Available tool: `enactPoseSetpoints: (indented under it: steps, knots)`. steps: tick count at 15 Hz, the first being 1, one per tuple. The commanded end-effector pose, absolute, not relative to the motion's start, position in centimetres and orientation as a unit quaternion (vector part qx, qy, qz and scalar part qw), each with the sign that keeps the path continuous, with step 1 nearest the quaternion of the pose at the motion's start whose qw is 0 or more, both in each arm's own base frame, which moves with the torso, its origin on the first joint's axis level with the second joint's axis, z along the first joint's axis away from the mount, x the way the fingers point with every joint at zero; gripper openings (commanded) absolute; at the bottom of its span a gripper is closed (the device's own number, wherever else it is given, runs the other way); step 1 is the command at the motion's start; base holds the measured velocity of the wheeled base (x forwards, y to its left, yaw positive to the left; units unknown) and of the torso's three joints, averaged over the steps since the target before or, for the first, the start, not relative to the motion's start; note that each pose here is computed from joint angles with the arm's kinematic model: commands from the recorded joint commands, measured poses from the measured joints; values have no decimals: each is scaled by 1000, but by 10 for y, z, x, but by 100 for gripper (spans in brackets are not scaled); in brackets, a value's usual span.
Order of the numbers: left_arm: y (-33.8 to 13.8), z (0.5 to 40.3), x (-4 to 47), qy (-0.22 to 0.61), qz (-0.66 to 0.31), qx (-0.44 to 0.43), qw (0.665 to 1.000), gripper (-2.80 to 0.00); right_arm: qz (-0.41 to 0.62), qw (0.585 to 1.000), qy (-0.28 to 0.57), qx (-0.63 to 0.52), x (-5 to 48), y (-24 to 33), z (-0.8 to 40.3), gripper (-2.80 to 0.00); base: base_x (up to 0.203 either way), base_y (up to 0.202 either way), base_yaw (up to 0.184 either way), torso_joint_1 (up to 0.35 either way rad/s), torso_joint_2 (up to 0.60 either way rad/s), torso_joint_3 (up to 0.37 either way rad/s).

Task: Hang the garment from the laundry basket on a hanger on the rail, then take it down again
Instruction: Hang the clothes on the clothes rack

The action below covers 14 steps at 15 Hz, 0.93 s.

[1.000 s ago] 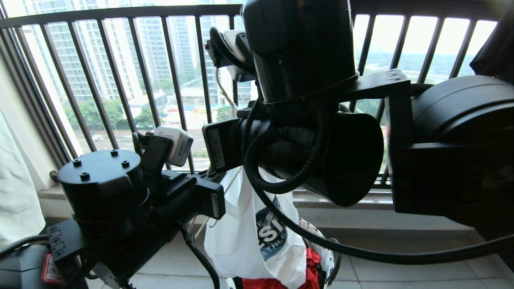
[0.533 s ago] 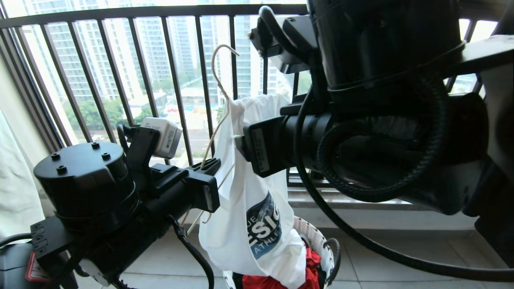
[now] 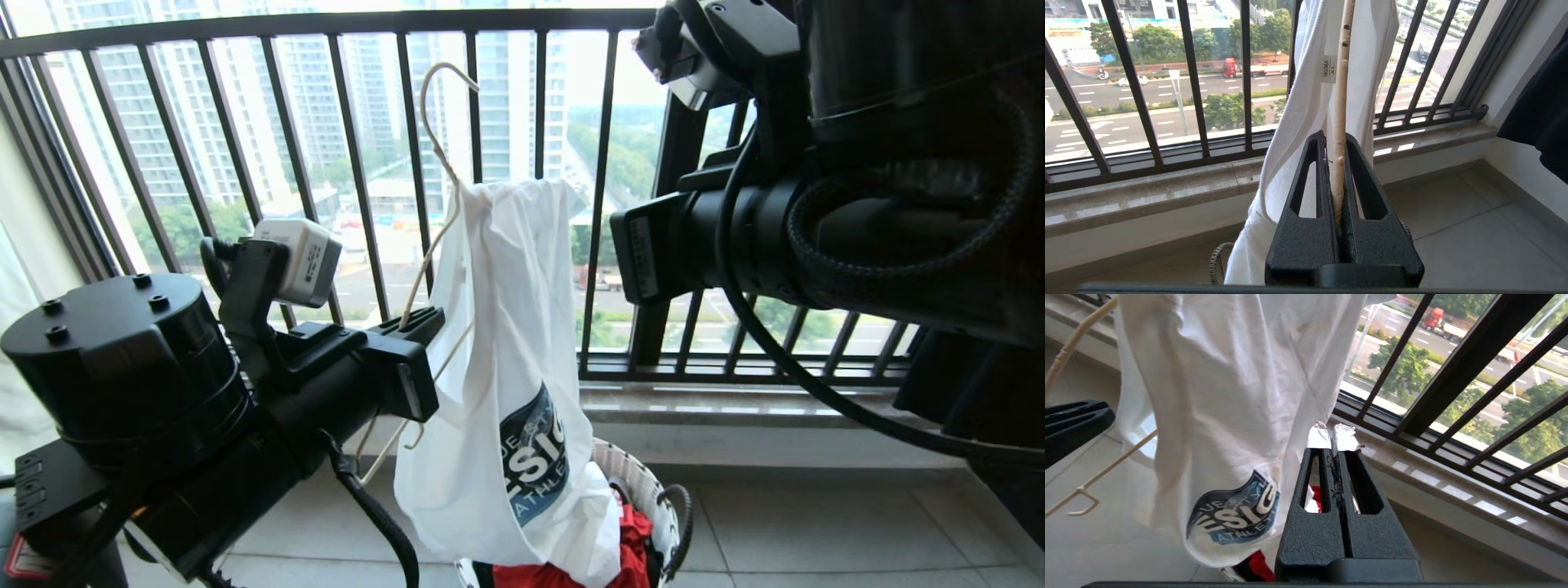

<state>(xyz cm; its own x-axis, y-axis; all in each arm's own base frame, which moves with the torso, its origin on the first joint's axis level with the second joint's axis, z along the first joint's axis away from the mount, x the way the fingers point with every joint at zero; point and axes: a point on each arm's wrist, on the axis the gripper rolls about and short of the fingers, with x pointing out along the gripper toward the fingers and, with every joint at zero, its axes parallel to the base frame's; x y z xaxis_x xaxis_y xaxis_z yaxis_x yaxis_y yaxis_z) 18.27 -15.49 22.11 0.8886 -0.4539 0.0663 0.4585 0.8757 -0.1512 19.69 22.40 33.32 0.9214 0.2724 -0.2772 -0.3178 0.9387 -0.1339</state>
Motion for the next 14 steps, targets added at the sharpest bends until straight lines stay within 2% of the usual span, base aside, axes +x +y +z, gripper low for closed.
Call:
enactPoseSetpoints:
  steps: [1,6,9,14]
  knots:
    - [-152,226,177,-15,-270,-114,956,-280,128,978,121,-112,208,211,336,-280,0,0,0,0,0,0]
    - [-151,220,174,3,-293,-132,947,-280,120,976,118,-140,215,204,337,-280,0,0,0,0,0,0]
    - [-146,223,166,12,-343,-161,925,-280,129,969,110,-178,218,198,340,-280,0,0,0,0,0,0]
    - [-141,221,161,24,-372,-174,911,-280,168,951,66,-250,227,202,354,-280,0,0,0,0,0,0]
